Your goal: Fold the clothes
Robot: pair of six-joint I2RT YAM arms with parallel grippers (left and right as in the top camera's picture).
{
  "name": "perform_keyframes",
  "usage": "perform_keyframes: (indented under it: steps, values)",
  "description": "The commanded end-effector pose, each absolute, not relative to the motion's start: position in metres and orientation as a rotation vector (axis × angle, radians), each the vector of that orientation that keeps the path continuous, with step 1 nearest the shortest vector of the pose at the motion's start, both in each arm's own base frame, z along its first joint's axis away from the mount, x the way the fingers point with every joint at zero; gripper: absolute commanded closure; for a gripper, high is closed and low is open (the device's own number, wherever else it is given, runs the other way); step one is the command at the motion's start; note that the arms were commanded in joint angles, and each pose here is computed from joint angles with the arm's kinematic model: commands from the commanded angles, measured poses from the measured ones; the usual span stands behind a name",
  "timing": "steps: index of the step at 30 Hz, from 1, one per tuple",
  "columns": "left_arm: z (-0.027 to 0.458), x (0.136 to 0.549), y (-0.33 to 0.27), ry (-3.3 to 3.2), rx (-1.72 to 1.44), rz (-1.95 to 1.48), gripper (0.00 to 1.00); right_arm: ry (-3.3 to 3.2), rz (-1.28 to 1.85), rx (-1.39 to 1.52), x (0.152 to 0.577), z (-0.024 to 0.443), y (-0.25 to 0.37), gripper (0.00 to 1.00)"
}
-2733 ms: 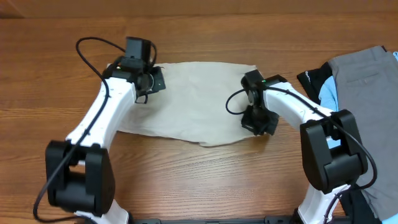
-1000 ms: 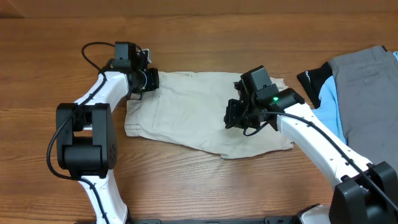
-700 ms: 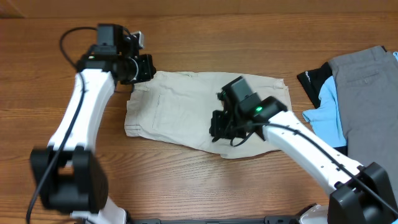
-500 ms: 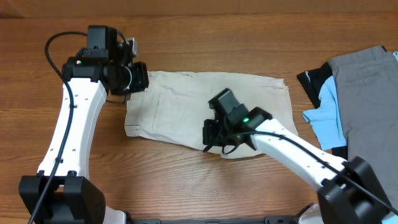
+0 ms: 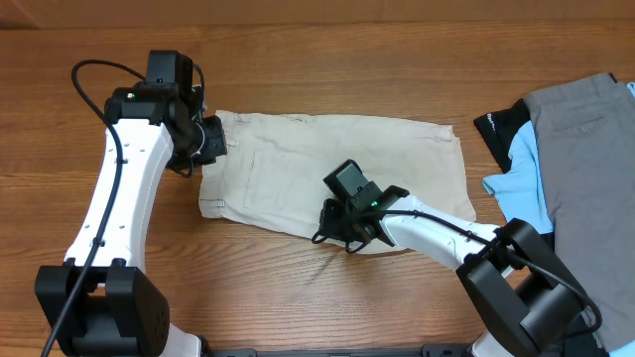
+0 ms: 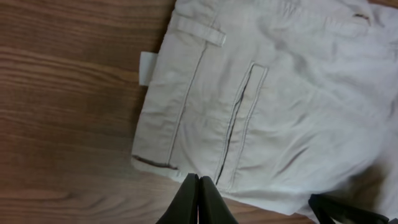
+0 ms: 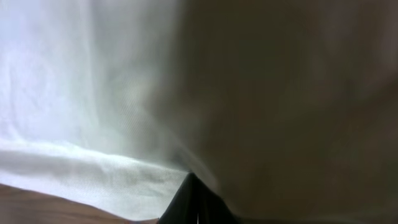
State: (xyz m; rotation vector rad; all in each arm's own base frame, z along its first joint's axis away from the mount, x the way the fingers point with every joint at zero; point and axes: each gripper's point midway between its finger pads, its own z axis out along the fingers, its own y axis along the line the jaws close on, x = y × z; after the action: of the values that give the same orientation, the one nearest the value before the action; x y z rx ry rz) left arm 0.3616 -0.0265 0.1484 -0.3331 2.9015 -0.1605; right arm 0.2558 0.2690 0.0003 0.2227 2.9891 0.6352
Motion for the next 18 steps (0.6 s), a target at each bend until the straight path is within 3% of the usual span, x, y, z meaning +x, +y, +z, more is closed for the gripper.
perform_keyframes:
  steps: [1,5,8,15,17,18]
  values:
    - [0.142,0.354,-0.021,2.936,-0.37,-0.117,0.96,2.913,0.78,0.089,0.269,0.045,0.289,0.96]
    - [0.141,0.349,-0.02,2.958,-0.374,-0.104,0.96,2.771,0.778,0.097,0.293,0.1,0.291,0.96]
    - [0.14,0.346,-0.017,2.968,-0.378,-0.075,0.96,2.729,0.758,0.116,0.301,0.109,0.29,0.96]
    - [0.125,0.34,-0.015,2.99,-0.388,-0.057,0.8,2.789,0.641,0.181,0.307,0.069,0.283,0.96]
    - [0.119,0.337,-0.015,3.001,-0.389,-0.054,0.71,2.807,0.604,0.188,0.31,0.052,0.283,0.96]
    - [0.116,0.335,-0.015,3.007,-0.39,-0.053,0.6,2.816,0.59,0.191,0.311,0.043,0.283,0.96]
